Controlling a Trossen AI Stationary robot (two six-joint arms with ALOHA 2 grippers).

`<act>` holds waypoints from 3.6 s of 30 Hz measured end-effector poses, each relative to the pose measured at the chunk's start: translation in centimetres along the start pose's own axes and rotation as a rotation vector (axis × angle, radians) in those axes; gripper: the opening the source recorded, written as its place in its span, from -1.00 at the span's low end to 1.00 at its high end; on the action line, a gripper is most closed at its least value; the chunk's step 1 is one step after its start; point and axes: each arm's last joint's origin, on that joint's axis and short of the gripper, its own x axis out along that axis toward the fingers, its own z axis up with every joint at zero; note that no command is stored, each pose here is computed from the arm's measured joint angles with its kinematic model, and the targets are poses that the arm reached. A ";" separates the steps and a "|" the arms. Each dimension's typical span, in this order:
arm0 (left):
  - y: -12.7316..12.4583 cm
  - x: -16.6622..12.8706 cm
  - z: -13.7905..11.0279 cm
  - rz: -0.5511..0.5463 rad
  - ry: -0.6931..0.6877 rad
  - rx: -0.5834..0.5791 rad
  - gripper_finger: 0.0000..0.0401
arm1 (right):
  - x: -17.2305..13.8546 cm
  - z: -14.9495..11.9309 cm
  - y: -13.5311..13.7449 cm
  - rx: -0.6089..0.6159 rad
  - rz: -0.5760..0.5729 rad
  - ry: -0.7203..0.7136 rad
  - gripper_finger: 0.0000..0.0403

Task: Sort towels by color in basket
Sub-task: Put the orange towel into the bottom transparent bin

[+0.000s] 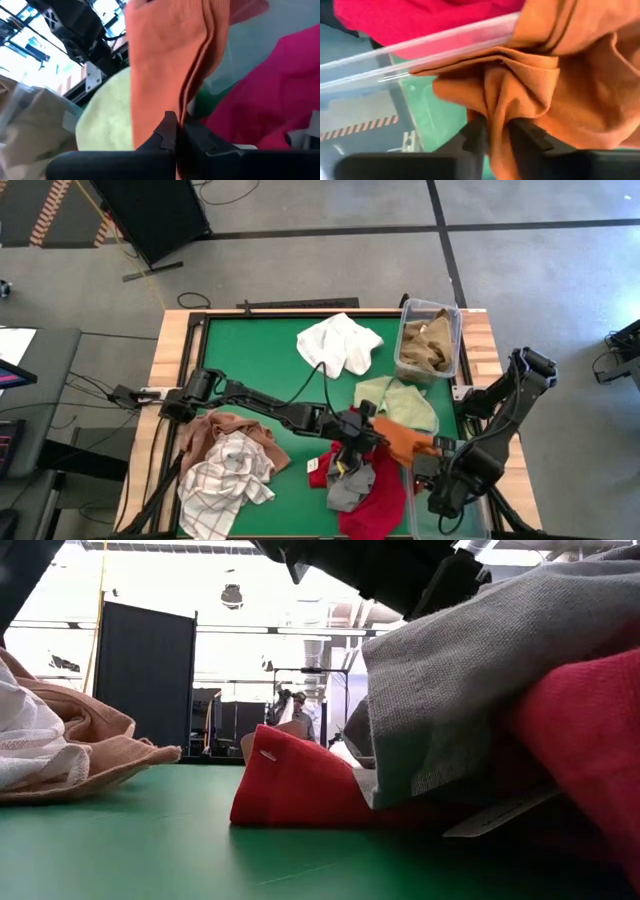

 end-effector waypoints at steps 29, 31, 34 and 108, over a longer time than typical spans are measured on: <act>1.7 -1.2 5.1 0.054 -0.123 0.125 -1.00 | -2.8 3.8 -2.8 0.106 -0.290 -0.342 0.34; 1.6 -1.2 5.2 0.053 -0.123 0.128 -1.00 | -2.2 4.1 -3.4 0.113 -0.320 -0.330 0.34; 1.3 -1.2 5.2 0.045 -0.114 0.142 -1.00 | -1.4 4.4 -4.0 0.113 -0.353 -0.315 0.34; -1.5 -7.0 -3.5 -0.690 0.420 -0.008 -0.01 | 7.3 -4.6 1.4 0.197 0.209 -0.083 -0.83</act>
